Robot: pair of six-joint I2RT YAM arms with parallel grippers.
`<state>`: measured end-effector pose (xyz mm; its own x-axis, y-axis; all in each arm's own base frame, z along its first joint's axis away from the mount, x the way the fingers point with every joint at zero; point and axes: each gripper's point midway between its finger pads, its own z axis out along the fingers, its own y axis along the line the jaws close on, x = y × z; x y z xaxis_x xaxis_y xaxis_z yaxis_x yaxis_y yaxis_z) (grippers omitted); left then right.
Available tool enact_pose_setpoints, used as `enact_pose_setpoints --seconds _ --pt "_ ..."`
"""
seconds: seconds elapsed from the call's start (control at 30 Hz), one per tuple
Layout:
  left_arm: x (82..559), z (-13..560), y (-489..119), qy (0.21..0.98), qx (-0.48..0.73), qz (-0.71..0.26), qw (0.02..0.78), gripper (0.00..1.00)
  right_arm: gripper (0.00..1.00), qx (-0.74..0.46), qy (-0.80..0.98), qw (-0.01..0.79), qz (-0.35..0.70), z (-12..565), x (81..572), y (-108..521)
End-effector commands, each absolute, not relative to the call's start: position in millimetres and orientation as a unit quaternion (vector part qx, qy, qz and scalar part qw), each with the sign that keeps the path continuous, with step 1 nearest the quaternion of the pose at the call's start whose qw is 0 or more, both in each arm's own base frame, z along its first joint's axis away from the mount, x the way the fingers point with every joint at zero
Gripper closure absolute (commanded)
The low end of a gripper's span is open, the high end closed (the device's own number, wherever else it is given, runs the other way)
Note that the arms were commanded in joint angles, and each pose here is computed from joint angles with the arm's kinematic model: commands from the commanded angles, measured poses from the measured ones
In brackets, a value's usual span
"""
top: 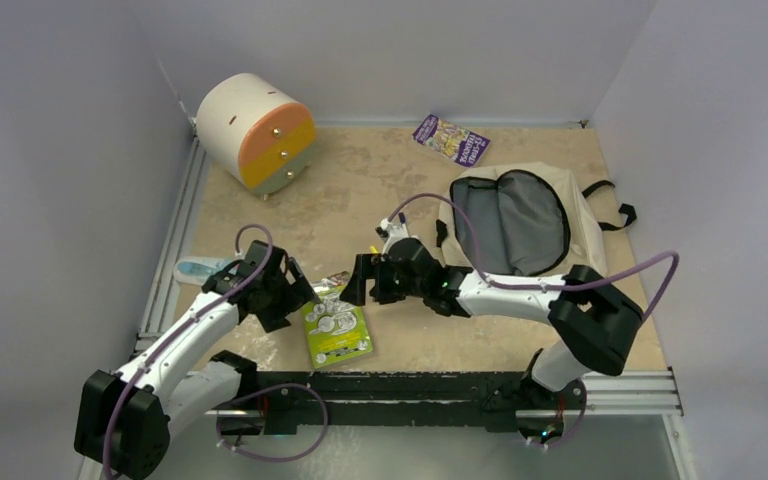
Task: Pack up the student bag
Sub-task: Pick up the book from the center of the board.
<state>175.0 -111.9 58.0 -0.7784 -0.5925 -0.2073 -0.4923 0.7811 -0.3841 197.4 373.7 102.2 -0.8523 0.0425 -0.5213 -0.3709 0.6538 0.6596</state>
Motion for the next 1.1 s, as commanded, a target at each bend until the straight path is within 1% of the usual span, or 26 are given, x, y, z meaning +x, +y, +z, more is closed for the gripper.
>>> enact_pose_setpoints --seconds 0.0,0.13,0.23,0.37,0.53,0.67,0.83,0.87,0.97,1.07 --pt "180 53 -124 0.929 -0.272 -0.192 0.163 0.18 0.11 -0.044 0.872 0.274 0.403 98 206 379" --pt "177 46 -130 0.928 -0.263 -0.209 0.159 0.22 0.14 -0.038 0.884 0.252 0.391 76 194 375" --pt "173 41 -133 0.928 -0.260 -0.219 0.150 0.25 0.18 -0.040 0.891 0.236 0.385 62 183 376" --pt "169 35 -138 0.928 -0.255 -0.230 0.143 0.32 0.26 -0.047 0.897 0.222 0.379 48 177 381" --pt "178 34 -144 0.923 -0.255 -0.244 0.152 0.40 0.45 -0.058 0.899 0.224 0.371 45 185 394" --pt "185 30 -144 0.924 -0.258 -0.238 0.154 0.43 0.53 -0.064 0.900 0.226 0.367 44 187 396" --pt "201 31 -149 0.922 -0.251 -0.243 0.166 0.44 0.56 -0.074 0.904 0.231 0.351 33 197 398" --pt "206 33 -149 0.922 -0.249 -0.240 0.173 0.44 0.56 -0.080 0.904 0.234 0.349 33 201 399" --pt "227 41 -152 0.923 -0.236 -0.235 0.192 0.44 0.55 -0.089 0.904 0.248 0.338 33 221 399" --pt "252 49 -157 0.925 -0.215 -0.231 0.213 0.45 0.55 -0.078 0.903 0.258 0.335 33 253 390"
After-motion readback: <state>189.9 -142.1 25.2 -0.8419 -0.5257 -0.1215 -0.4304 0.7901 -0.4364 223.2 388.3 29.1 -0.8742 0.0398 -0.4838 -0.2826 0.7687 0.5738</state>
